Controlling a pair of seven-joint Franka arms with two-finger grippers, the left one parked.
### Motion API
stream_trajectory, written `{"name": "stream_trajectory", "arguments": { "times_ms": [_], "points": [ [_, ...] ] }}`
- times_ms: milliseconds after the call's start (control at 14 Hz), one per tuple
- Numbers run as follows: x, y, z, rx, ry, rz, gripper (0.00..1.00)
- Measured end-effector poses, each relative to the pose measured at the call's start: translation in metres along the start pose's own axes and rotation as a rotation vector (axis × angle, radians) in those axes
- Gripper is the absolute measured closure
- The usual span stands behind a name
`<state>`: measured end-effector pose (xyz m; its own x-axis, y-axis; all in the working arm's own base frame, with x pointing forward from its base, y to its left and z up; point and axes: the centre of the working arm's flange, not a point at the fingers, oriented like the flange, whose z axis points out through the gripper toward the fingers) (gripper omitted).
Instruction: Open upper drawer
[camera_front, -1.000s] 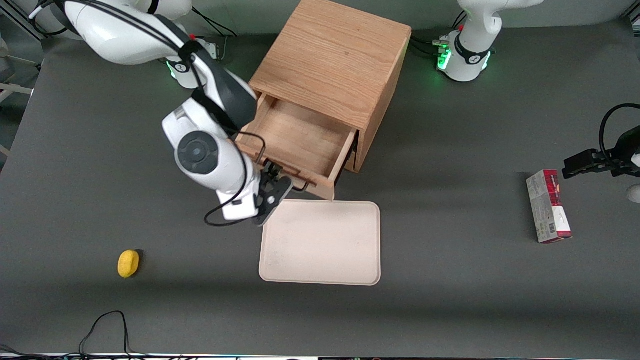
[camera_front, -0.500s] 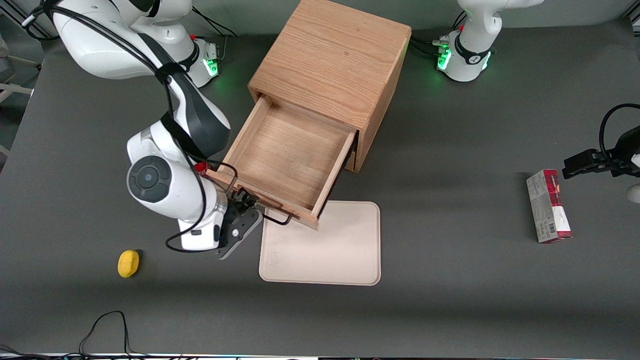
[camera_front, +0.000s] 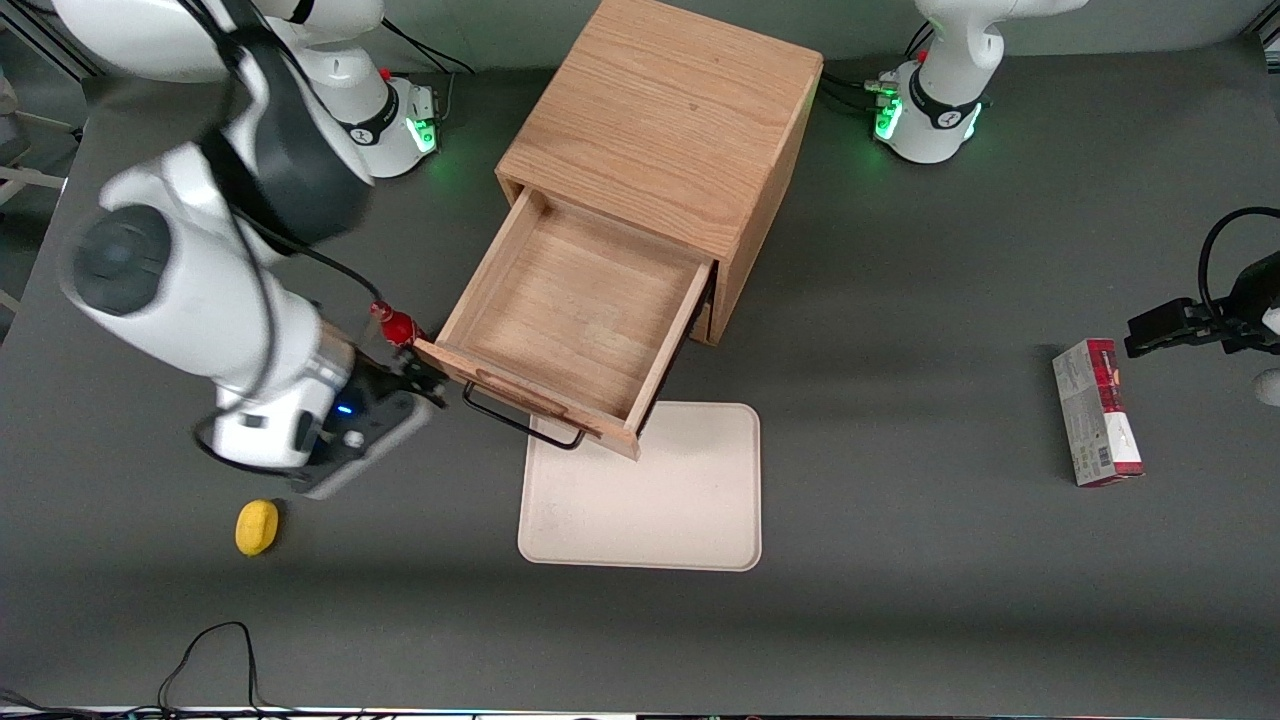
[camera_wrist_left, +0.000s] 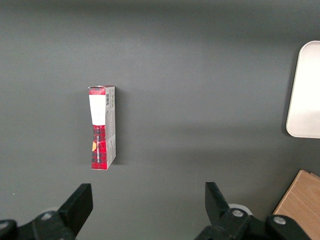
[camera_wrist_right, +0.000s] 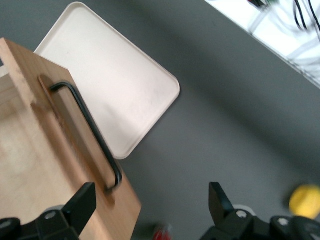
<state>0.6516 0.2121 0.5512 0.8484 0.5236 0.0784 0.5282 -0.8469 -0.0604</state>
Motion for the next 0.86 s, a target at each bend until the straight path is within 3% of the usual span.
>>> {"name": "stream_trajectory", "arguments": {
  "times_ms": [286, 429, 643, 857],
  "points": [
    [-0.101, 0.034, -0.036, -0.06, -0.063, 0.368, 0.0],
    [-0.152, 0.035, -0.053, -0.076, -0.065, 0.499, 0.0],
    [-0.206, 0.036, -0.077, -0.076, -0.048, 0.573, 0.0],
    [-0.215, 0.039, -0.077, -0.071, -0.05, 0.586, 0.0]
  ]
}}
